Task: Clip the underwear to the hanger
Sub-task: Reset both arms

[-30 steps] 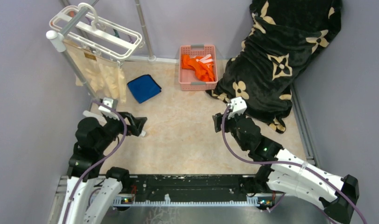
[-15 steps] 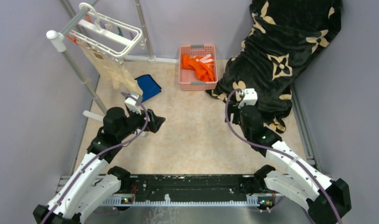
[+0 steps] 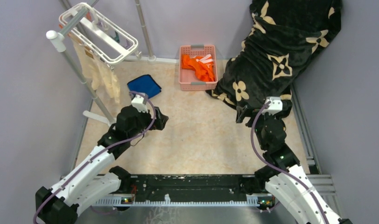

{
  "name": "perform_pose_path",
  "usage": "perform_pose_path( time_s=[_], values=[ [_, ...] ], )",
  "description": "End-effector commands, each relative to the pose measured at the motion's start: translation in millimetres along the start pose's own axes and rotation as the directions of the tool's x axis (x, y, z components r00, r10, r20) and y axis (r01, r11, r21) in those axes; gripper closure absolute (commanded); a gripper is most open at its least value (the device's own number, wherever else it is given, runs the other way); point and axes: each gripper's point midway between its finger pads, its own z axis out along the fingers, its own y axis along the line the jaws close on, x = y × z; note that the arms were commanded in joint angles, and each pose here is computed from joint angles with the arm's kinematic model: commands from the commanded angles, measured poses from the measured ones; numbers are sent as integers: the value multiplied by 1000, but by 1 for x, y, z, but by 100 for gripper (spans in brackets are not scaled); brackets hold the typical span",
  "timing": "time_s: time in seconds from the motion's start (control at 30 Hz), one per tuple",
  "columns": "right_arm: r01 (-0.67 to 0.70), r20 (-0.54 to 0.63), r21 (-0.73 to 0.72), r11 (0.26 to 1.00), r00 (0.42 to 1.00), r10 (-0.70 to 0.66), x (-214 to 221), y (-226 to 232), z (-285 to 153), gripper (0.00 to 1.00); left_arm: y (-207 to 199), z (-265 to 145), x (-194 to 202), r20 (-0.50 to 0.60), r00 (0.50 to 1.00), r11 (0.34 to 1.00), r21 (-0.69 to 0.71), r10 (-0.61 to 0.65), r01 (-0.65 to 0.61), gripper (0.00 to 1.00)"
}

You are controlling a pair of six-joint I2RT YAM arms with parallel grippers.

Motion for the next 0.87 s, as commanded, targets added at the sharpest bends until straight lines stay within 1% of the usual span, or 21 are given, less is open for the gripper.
perform_pose_path(
  time_s=[0.0,0.17,0.3,0.4,0.57,0.73,0.83],
  values=[
    [12,75,19,1000,997,-13,-13,-8,-9,8,10,-3,-16,95,995,998,-60,-7,13,0],
    [12,100,31,999,995,-15,-14,-14,-16,6,10,-11,-24,158,987,999,-46,18,-11,0],
    [14,93,37,999,996,-17,-13,-15,-15,6,16,-10,-23,147,988,997,-76,39,-28,0],
    [13,95,36,999,995,-16,-13,-14,-14,5,13,-10,-23,146,988,997,-63,42,-33,0],
    [13,96,34,999,995,-16,-12,-13,-12,5,11,-12,-26,177,983,998,-41,51,-45,0],
    [5,88,40,999,996,-9,-10,-14,-11,4,14,-16,-32,228,972,998,-52,58,-47,0],
    [5,92,44,999,996,-9,-10,-15,-10,4,15,-15,-32,229,972,997,-56,55,-43,0]
  ],
)
